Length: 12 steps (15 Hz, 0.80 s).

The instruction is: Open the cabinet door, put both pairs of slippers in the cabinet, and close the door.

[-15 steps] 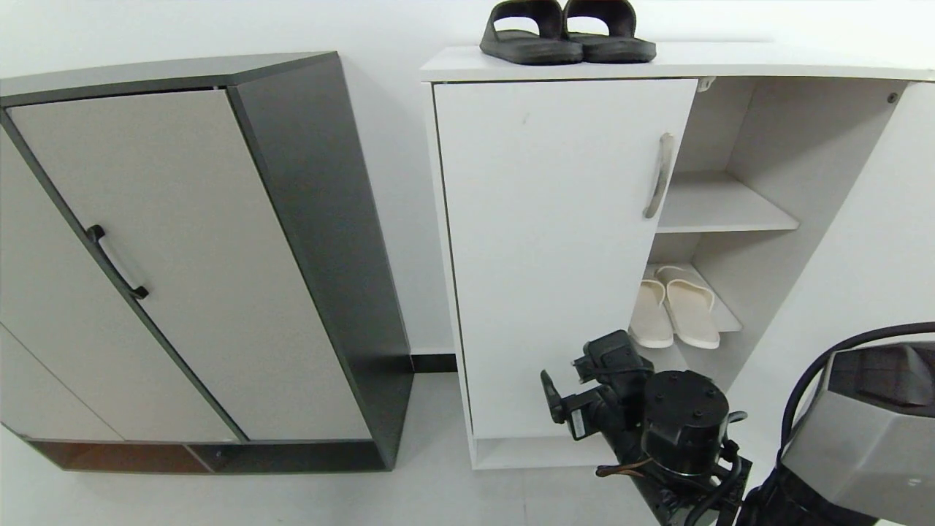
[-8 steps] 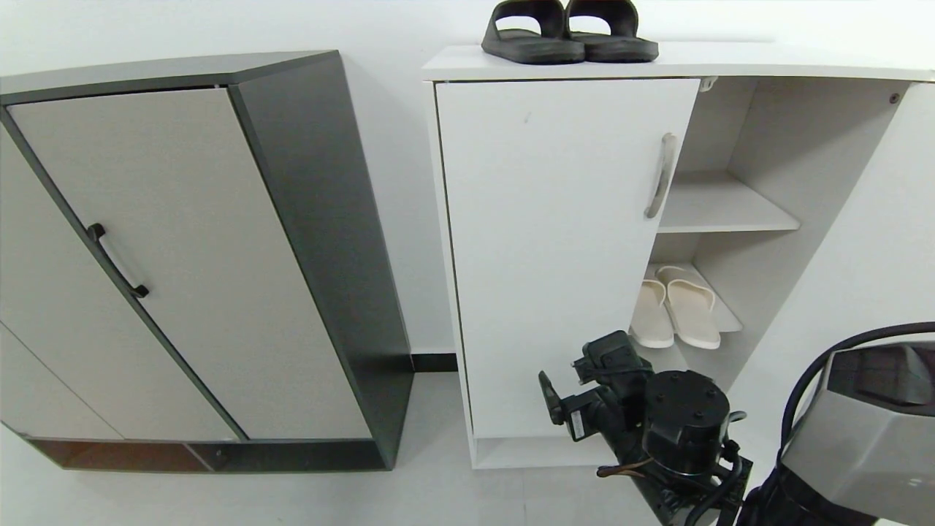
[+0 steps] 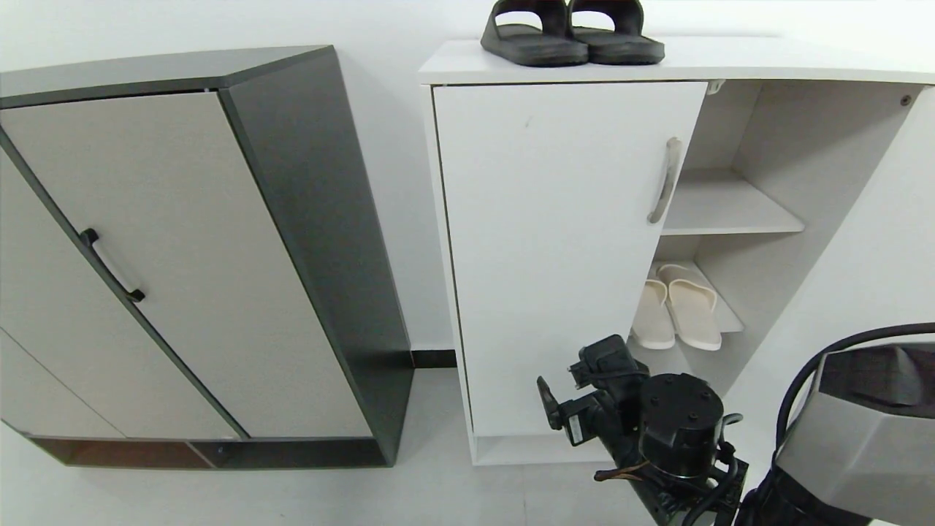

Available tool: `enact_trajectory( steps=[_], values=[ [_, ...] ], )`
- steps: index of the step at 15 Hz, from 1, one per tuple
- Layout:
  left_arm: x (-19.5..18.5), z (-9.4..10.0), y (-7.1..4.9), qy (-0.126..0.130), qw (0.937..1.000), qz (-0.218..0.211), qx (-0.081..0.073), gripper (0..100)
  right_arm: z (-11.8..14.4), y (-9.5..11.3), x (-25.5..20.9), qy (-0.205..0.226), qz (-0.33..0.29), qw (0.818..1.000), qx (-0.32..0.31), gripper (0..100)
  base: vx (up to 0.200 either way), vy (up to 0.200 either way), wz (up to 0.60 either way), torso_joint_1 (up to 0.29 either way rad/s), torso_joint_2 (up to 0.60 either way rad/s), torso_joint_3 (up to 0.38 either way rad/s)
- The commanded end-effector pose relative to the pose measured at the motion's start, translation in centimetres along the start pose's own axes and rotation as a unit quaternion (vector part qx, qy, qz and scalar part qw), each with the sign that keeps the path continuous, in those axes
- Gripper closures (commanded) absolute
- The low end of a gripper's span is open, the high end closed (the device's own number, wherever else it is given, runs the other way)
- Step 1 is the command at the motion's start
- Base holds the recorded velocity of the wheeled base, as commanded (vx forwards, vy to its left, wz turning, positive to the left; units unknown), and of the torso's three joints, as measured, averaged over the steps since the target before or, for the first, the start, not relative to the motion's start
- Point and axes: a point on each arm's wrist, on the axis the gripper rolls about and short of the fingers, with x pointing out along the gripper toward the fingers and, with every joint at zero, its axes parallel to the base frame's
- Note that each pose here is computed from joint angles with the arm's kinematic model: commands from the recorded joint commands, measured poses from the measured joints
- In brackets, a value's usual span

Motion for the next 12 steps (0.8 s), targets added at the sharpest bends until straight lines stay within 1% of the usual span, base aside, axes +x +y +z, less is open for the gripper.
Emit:
enact_trajectory(
  steps=[1,5,12],
  values=[
    [0.0,0.02,0.0,-0.001,1.0,0.0,0.0,100,0.01,0.0,0.03,-0.002,-0.001,1.0,0.001,0,0.0,0.0,0.0,0.095,-0.43,-0.378],
    [0.0,0.02,0.0,-0.001,1.0,0.0,0.0,100,-0.09,0.03,0.06,-0.001,-0.001,1.0,0.001,0,0.0,0.0,0.0,0.068,-0.53,-0.355],
    [0.0,0.02,0.0,-0.001,1.0,0.0,0.0,100,-0.3,0.02,-0.1,0.003,0.009,1.0,-0.003,0,0.0,0.0,0.0,0.138,-0.47,-0.332]
  ],
)
